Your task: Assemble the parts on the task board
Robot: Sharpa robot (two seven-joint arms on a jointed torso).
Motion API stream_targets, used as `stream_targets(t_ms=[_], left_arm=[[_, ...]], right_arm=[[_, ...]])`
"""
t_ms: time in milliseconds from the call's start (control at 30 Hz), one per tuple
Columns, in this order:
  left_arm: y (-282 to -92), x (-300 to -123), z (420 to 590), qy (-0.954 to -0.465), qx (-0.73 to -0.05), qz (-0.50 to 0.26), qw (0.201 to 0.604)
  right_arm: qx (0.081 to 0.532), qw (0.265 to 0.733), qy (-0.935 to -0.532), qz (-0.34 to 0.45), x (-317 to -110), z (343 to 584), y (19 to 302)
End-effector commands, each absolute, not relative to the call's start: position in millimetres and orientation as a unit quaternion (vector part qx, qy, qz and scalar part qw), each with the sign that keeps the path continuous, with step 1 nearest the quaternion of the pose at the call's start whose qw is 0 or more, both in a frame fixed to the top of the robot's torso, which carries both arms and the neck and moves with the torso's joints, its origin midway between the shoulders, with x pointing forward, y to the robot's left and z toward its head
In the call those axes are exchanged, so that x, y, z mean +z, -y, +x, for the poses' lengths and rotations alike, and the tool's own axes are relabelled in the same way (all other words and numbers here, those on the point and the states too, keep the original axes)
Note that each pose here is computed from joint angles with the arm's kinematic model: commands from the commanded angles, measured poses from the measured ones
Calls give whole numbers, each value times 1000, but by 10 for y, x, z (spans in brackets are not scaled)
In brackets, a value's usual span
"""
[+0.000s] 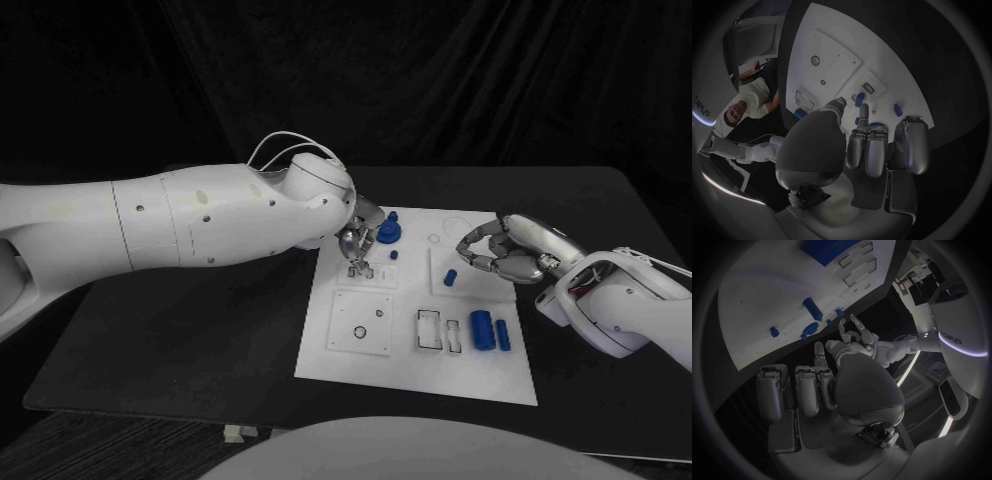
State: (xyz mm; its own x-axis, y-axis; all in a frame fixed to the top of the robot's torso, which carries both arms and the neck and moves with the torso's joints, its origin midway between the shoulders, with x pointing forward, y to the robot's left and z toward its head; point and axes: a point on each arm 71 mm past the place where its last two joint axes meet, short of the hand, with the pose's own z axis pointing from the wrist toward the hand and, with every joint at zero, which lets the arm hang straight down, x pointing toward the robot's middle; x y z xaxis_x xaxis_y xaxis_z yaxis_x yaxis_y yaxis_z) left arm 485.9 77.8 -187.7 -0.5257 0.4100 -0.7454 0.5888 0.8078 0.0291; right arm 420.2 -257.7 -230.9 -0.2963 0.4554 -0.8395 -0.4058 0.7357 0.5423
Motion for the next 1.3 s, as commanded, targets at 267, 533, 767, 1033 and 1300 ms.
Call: stream_targets(t_ms=[267,533,767,1033,1300], left_arm=[[-802,-1899,4898,-862,-87,300,399],[-798,-1946,4930,-865,-87,301,392],[-775,-1979,4927,-869,-100,294,386],[-740,-1994,4905,-871,-115,289,381],[-728,-2015,4909,-871,-117,285,383]], right_arm=[[364,596,-716,18,-2309,4197,2576],[363,594,-717,17,-2314,4201,2568],[362,594,-718,18,-2318,4203,2569],[362,593,-719,18,-2321,4207,2568],[362,593,-719,18,-2319,4204,2571]])
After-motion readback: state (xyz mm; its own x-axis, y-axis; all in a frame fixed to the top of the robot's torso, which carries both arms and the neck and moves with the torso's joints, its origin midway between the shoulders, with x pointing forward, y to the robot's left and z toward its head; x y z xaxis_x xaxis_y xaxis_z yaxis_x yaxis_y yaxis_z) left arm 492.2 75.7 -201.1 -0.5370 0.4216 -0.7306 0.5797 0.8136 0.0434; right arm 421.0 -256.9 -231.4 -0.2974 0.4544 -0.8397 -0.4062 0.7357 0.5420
